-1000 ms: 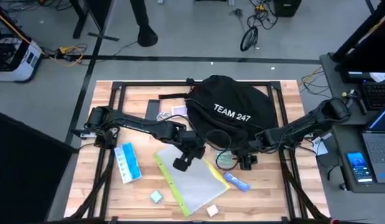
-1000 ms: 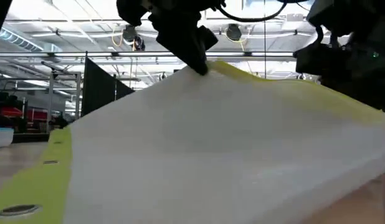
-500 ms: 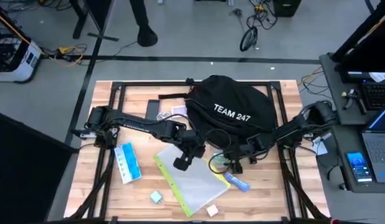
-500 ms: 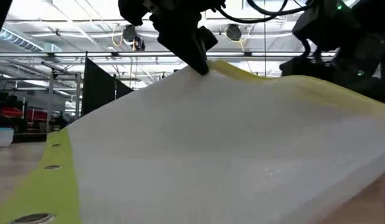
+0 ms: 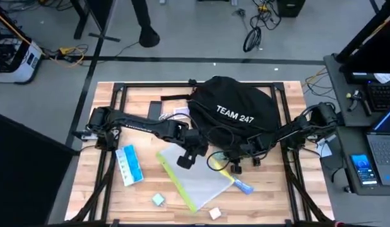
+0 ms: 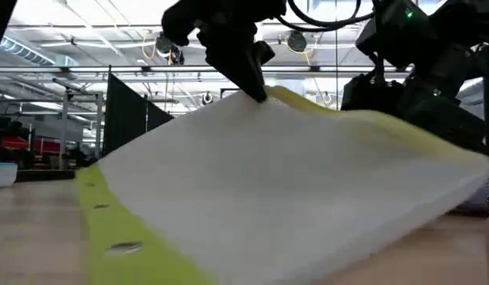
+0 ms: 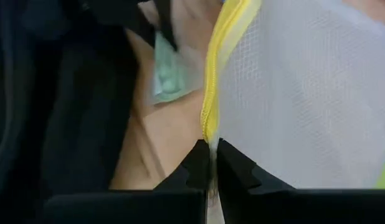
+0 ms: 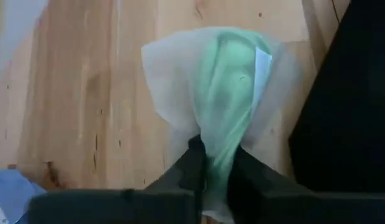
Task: Unpack backpack
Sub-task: Put the earphones into the green zip bag
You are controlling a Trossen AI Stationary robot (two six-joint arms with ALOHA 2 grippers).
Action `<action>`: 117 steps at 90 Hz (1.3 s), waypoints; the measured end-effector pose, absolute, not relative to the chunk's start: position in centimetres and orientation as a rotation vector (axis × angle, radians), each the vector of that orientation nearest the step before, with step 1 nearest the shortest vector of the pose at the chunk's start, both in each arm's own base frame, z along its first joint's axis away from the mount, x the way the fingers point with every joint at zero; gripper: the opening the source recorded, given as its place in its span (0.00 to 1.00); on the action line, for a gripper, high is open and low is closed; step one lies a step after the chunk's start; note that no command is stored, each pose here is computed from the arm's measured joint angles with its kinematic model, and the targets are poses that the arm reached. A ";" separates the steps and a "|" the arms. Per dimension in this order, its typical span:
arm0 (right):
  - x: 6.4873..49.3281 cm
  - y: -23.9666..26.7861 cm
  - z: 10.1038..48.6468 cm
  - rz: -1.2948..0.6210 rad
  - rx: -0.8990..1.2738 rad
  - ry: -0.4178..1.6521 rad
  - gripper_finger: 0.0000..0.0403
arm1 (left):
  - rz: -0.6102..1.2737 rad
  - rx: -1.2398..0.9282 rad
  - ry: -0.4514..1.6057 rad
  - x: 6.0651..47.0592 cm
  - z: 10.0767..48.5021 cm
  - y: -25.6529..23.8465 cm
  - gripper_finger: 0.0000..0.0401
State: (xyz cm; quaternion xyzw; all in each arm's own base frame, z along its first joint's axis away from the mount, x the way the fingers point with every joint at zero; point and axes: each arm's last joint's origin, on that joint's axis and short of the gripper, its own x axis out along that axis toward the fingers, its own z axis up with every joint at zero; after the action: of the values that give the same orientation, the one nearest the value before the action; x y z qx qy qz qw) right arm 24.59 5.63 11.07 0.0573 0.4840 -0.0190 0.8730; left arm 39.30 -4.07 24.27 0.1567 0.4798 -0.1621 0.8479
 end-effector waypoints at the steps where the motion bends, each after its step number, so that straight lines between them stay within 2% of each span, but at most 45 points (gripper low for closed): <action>1: 24.6 5.6 11.1 -0.042 0.121 1.011 0.14 | -0.341 0.330 1.012 39.3 24.3 -4.0 0.03; 9: 24.6 5.6 11.1 -0.050 0.125 1.011 0.24 | -0.331 0.319 1.017 39.3 24.3 -3.7 0.10; 22: 24.6 5.6 11.1 -0.050 0.125 1.010 0.38 | -0.327 0.315 1.021 39.5 23.9 -3.5 0.28; 34: 24.6 5.6 11.1 -0.050 0.120 1.008 0.45 | -0.375 0.380 1.047 39.5 23.0 -3.6 0.44; 41: 24.6 5.6 11.1 -0.048 0.116 1.008 0.47 | -0.400 0.423 1.054 39.5 22.7 -4.1 0.49; 53: 24.6 5.6 11.0 -0.034 0.089 1.012 0.47 | -0.335 0.329 1.085 39.2 24.0 -4.9 0.49; 62: 24.6 5.4 11.1 -0.011 0.055 1.014 0.46 | -0.181 0.050 1.143 38.8 24.8 -5.4 0.47; 69: 24.6 5.2 11.2 0.005 0.034 1.010 0.45 | -0.057 -0.217 1.235 38.2 24.3 -6.0 0.45; 76: 24.6 4.9 11.5 0.025 0.008 1.003 0.45 | 0.041 -0.390 1.267 37.7 23.6 -7.3 0.44; 93: 24.1 4.7 13.3 0.126 -0.050 0.949 0.45 | 0.224 -0.462 1.307 35.9 20.3 -9.9 0.41; 117: 25.1 5.1 13.0 0.223 -0.104 0.881 0.45 | 0.257 -0.704 1.111 35.6 14.7 -10.6 0.41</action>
State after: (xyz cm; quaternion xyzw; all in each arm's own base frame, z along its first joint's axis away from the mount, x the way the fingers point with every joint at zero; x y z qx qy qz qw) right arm 25.08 5.06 12.95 -0.0501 0.4252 0.1077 0.8973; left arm 35.59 -10.62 14.69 -0.3261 0.5150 0.1193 0.7837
